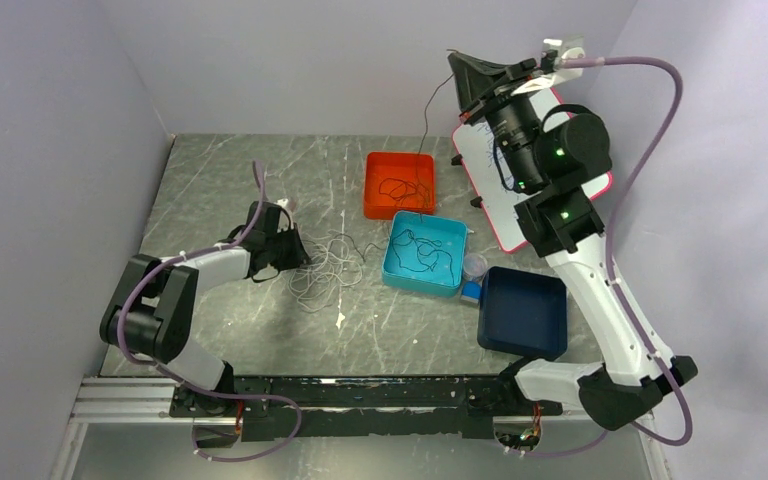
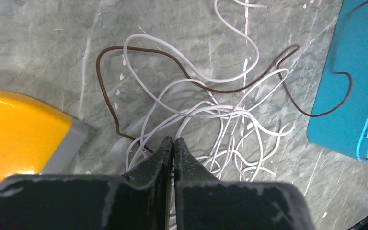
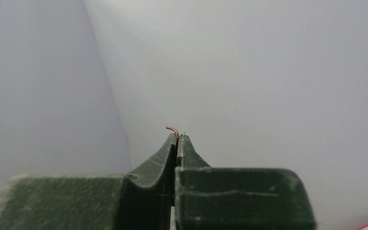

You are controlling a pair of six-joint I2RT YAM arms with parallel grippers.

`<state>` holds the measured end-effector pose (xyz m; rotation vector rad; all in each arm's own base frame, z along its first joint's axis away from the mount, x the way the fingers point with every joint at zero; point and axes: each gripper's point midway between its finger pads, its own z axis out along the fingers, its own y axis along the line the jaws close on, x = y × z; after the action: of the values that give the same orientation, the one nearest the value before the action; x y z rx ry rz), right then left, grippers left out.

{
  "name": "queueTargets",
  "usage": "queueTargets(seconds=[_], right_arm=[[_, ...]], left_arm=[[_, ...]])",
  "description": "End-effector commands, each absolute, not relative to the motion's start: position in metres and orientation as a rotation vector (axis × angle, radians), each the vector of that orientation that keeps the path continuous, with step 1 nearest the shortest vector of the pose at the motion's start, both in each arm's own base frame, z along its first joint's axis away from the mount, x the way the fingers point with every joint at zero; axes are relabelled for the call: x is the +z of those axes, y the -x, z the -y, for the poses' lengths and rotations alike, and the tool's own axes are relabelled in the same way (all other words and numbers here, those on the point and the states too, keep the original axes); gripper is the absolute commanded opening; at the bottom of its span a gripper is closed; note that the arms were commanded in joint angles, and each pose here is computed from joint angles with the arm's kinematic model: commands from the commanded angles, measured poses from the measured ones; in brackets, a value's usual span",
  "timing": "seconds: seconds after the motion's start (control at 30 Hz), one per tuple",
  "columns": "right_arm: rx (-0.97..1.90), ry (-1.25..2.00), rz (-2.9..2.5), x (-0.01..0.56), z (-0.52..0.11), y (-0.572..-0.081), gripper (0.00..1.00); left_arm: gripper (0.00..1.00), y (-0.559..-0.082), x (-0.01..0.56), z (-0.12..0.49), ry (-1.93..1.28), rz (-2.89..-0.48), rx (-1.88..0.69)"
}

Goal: Untangle the cables

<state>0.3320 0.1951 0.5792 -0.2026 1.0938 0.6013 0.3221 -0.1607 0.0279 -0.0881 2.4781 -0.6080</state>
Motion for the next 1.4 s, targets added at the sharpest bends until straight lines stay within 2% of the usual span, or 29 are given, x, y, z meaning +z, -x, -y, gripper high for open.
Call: queueTargets(seconds=[0.0, 0.23, 0.63, 0.67, 0.8, 0.9, 1.07, 1.13, 1.2, 1.37], right_arm=[[0.542, 0.173, -0.990, 0.616, -0.171, -0.311, 0.00], [0.549, 0.203, -0.998, 0.613, -0.175, -0.310, 0.00], [0.513, 0.198, -1.066, 0.587, -0.172, -0.316, 0.00], [0.512, 0.197, -1.069, 0.586, -0.171, -0.314, 0.00], [0.488, 0.193, -1.104, 0.575, -0.166, -0.313, 0.00], [0.471, 0.184, -1.118, 0.569, -0.160, -0.309, 0.00], [0.440, 0.170, -1.143, 0.560, -0.153, -0.308, 0.00], [0.437, 0.169, -1.155, 0.556, -0.152, -0.308, 0.00], [0.438, 0.166, -1.167, 0.551, -0.153, -0.310, 0.00], [0.430, 0.157, -1.191, 0.543, -0.151, -0.310, 0.00]], left_arm=[[0.07, -0.330, 0.033, 0.163, 0.091, -2.458, -0.600], [0.07, -0.330, 0.043, 0.149, 0.171, -2.427, -0.528], [0.07, -0.323, 0.093, 0.077, 0.490, -2.247, -0.268], [0.09, -0.325, 0.101, 0.075, 0.482, -2.227, -0.272], [0.41, -0.331, 0.129, 0.077, 0.408, -2.184, -0.284], [0.56, -0.339, 0.154, 0.075, 0.362, -2.147, -0.265], [0.66, -0.354, 0.190, 0.099, 0.105, -2.095, -0.348], [0.67, -0.360, 0.191, 0.118, 0.000, -2.126, -0.423], [0.73, -0.364, 0.188, 0.142, -0.103, -2.150, -0.501], [0.74, -0.363, 0.175, 0.216, -0.367, -2.155, -0.630]])
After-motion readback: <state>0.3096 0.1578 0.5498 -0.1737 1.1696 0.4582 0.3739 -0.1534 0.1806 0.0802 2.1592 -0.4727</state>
